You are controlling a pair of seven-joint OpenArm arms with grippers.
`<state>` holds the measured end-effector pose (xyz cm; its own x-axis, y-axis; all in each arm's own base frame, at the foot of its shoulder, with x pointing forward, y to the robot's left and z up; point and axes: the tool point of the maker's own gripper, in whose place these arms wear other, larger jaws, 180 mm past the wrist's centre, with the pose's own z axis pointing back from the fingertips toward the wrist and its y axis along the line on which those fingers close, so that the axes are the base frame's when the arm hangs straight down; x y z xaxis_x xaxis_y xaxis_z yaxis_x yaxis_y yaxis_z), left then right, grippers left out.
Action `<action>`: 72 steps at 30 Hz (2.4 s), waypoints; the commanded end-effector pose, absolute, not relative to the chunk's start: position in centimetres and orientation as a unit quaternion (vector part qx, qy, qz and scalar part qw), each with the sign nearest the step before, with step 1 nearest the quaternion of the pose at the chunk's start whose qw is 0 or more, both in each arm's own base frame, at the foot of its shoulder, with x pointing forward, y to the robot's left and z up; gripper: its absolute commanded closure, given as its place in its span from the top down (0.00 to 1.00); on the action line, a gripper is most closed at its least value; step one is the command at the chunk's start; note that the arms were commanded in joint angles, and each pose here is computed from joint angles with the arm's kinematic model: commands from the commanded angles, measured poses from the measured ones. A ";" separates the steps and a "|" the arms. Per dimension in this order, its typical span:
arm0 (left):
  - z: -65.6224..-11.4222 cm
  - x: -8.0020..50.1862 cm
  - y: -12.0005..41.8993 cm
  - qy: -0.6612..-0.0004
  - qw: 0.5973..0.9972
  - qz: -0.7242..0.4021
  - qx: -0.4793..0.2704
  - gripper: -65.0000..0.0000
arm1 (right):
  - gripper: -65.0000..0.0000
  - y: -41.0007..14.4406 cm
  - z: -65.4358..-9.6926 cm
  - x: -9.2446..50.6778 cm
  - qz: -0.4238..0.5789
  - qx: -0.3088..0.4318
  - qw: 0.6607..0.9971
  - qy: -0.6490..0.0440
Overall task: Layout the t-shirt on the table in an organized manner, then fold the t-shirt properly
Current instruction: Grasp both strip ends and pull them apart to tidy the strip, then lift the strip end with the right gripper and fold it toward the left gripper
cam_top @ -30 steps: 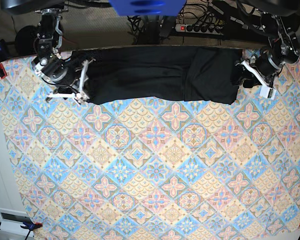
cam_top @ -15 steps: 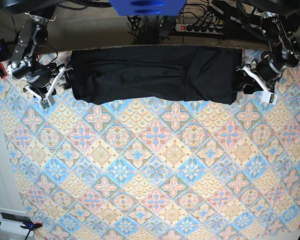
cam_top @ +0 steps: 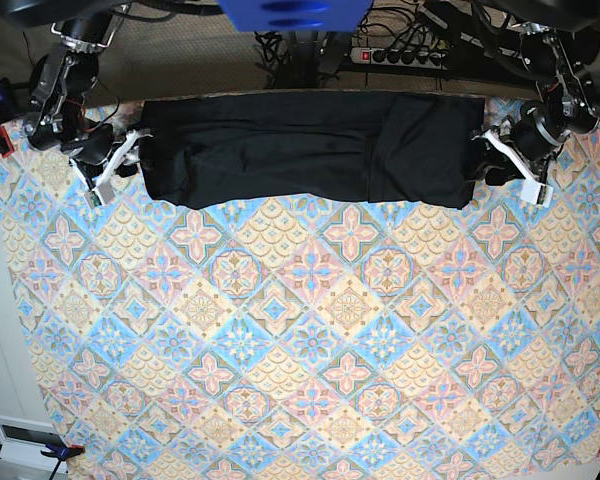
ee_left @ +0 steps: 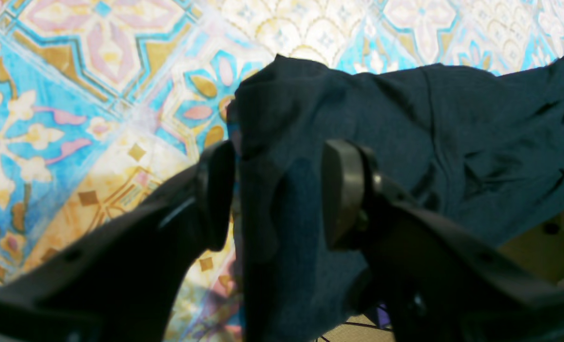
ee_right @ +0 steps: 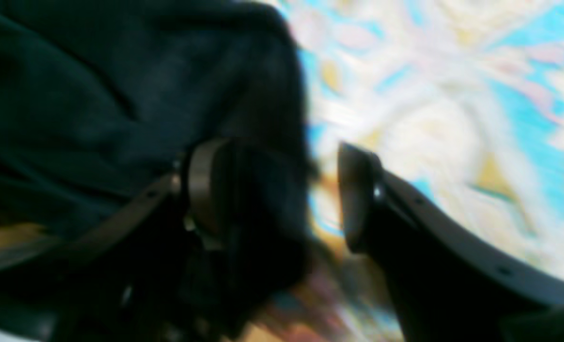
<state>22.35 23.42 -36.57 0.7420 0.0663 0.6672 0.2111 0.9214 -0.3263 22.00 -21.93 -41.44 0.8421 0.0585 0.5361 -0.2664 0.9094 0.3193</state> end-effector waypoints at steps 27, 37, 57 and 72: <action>-36.8 23.3 24.4 -0.365 0.909 -0.023 -0.201 0.44 | 0.51 -15.1 -41.9 21.7 0.099 0.327 0.904 -0.257; -36.2 24.0 24.4 -0.375 0.905 -0.026 -0.200 0.44 | 0.51 -11.5 -42.2 21.2 0.133 0.357 0.891 -0.247; -35.2 25.2 24.6 -0.404 0.892 -0.022 -0.201 0.44 | 0.00 -18.0 -40.3 25.2 0.102 0.273 0.905 -0.311; -35.2 25.2 24.6 -0.407 0.890 -0.020 -0.202 0.44 | 0.00 -23.8 -34.4 35.3 0.142 0.109 0.897 -0.404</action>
